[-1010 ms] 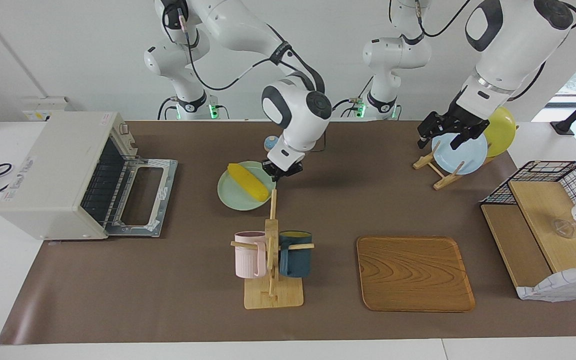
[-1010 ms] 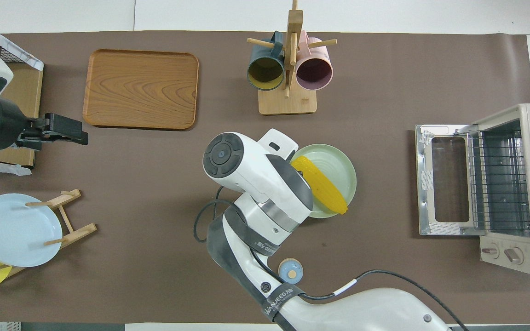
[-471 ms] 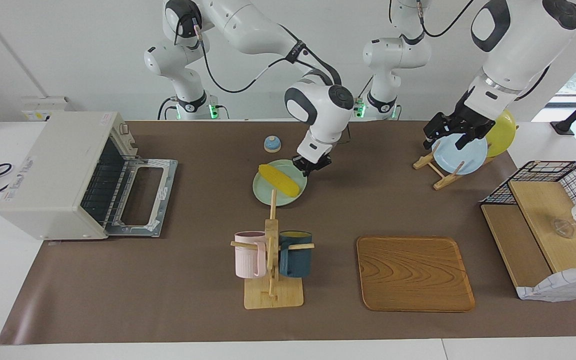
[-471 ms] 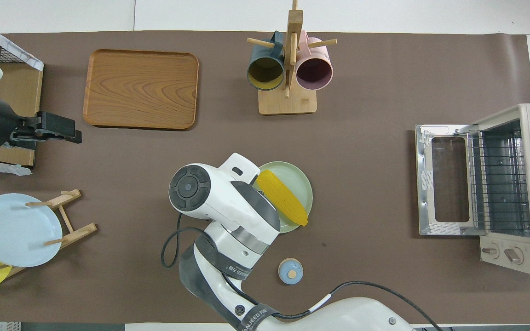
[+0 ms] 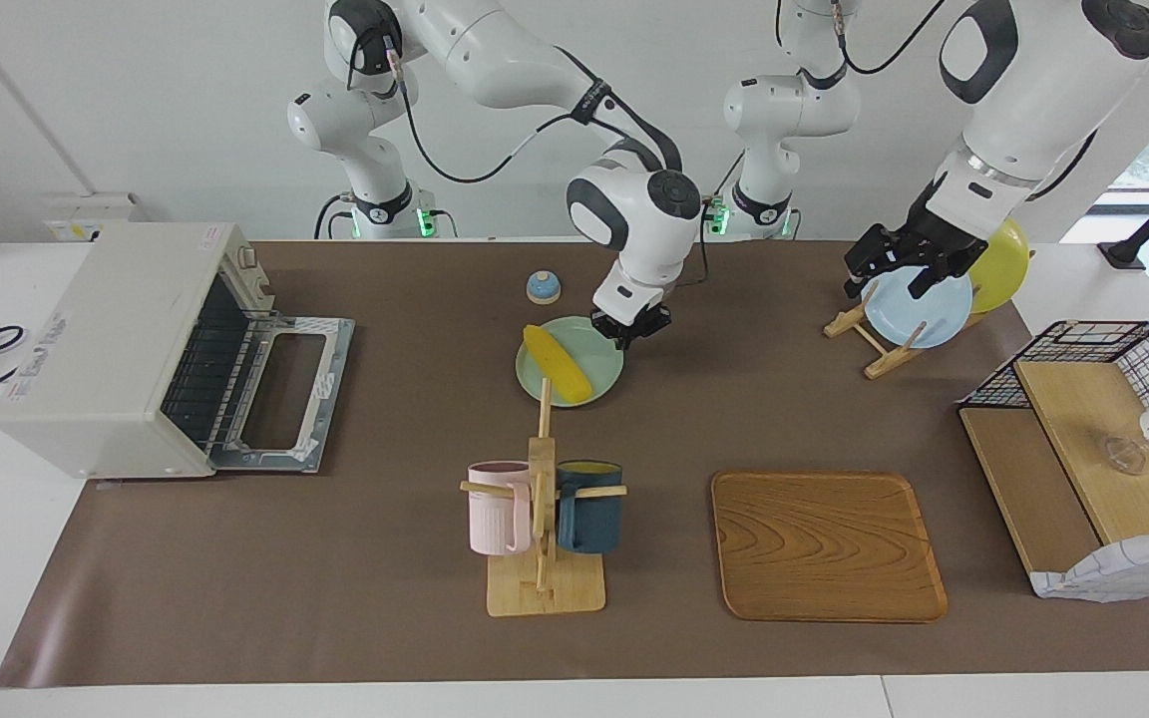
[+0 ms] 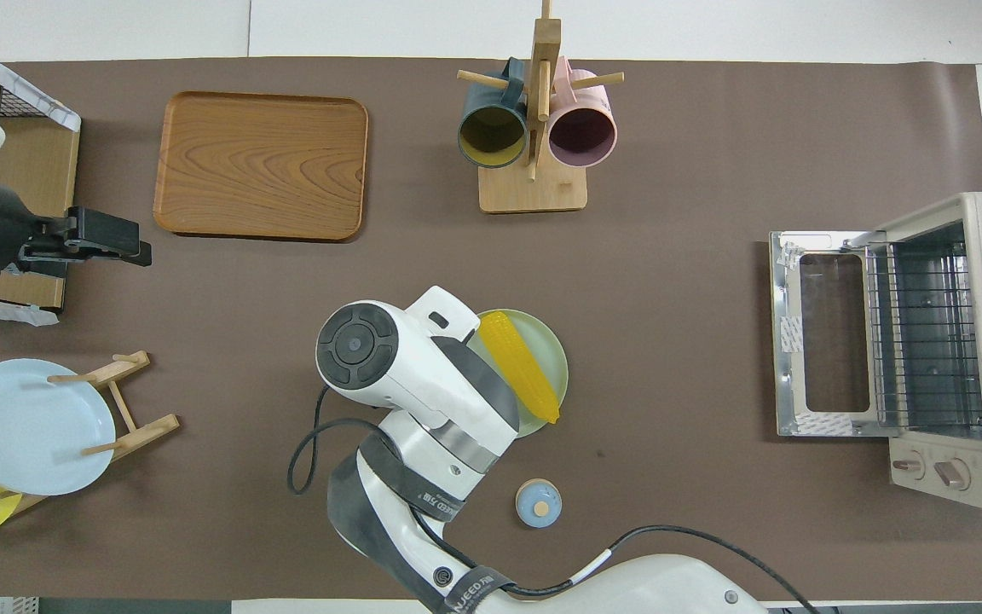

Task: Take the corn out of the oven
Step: 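Lower the corn onto the pale green plate and open the right gripper, then withdraw the right gripper while the left gripper reaches toward the corn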

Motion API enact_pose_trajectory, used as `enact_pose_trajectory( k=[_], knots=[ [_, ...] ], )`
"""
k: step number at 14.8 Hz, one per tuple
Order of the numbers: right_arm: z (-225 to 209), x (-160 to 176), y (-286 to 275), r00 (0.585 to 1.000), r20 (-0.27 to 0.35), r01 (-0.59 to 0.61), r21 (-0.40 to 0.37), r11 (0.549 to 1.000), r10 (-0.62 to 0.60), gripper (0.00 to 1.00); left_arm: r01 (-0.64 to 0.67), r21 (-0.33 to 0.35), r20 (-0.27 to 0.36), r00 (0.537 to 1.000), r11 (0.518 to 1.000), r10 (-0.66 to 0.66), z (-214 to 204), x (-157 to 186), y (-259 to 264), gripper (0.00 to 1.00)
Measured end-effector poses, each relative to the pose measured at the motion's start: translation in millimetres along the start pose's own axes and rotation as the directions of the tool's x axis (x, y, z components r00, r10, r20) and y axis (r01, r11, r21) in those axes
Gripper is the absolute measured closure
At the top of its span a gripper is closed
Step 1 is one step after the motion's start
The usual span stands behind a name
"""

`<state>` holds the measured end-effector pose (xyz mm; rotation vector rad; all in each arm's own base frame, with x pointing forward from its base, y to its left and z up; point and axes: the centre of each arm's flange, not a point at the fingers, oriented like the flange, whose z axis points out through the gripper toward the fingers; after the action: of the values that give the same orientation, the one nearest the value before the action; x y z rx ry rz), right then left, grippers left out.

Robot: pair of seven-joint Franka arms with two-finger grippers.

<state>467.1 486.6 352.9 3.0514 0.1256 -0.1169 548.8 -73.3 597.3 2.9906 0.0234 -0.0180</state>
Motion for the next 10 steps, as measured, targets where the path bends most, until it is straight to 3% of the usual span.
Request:
enact_pose_trajectory(
  k=[4,5,6,8,10],
  knots=[
    [-46.1,6.0,35.0,1.000,-0.006,-0.010,-0.052,0.999,0.010,0.59,0.000,0.000,0.000,1.000,1.000,0.000,0.0,0.0,0.1,0.00],
    [-62.7,12.7,61.7,1.000,0.006,-0.008,-0.076,0.997,0.008,0.59,0.002,0.000,0.000,1.000,1.000,-0.002,0.1,-0.1,0.3,0.00],
    [-78.9,22.2,95.2,1.000,0.017,-0.018,-0.096,0.995,0.020,0.64,0.012,0.000,0.001,1.000,1.000,-0.012,0.4,-0.2,1.0,0.00],
    [-96.8,44.8,169.7,0.996,0.042,-0.078,-0.118,0.990,0.083,0.88,0.059,-0.001,0.008,0.998,0.998,-0.059,3.6,-1.2,6.5,0.00],
    [-84.3,58.5,223.3,0.990,0.060,-0.114,-0.171,0.979,0.125,0.91,0.125,0.003,0.027,0.992,0.992,-0.125,13.7,-5.5,24.7,0.00]
  ],
)
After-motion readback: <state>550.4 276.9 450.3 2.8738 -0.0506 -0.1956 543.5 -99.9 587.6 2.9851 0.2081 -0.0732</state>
